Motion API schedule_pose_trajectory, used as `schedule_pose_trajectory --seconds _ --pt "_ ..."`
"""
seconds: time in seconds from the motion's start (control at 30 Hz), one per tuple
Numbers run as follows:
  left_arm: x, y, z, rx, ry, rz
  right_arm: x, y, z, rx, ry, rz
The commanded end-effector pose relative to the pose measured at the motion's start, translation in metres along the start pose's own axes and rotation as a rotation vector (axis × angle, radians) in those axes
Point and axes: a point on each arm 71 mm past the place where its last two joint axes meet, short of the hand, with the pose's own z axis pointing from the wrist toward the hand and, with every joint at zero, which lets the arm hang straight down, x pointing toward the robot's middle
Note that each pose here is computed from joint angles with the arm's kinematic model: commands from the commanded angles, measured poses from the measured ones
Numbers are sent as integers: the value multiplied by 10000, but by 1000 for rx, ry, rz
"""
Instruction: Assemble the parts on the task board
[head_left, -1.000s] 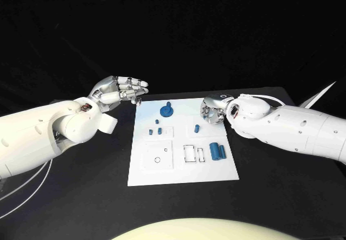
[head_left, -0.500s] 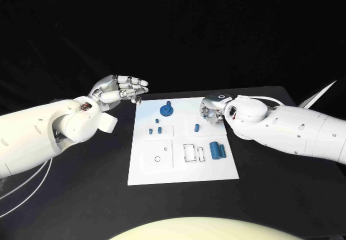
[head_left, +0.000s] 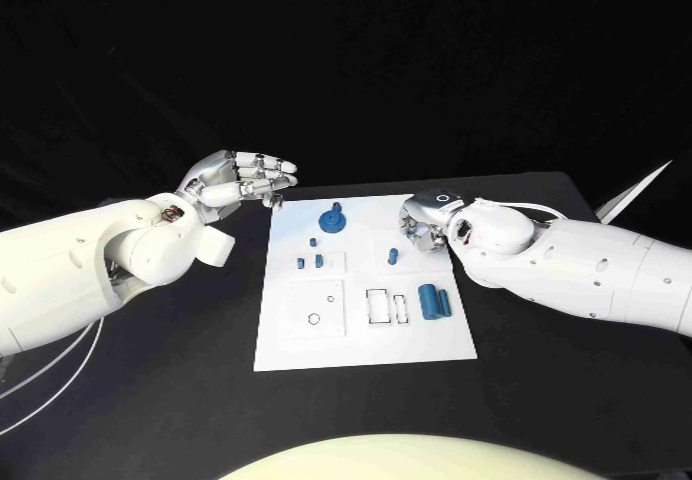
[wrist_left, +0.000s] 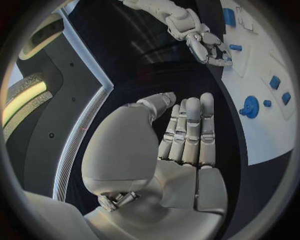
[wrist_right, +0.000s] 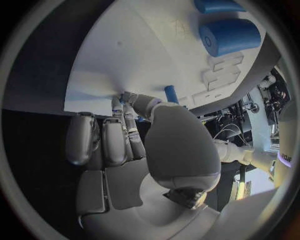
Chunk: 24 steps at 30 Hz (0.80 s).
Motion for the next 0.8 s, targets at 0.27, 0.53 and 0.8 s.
schedule_pose_trajectory --seconds 0.27,0.53,0.8 --pt "4 -6 4 3 2 2 -2 60 -23 -7 -86 67" --pt "-25 -2 -1 1 -5 4 -33 27 -53 -3 -118 90" --pt "-48 2 -7 -1 -11 6 -127 -42 -114 4 -140 110"
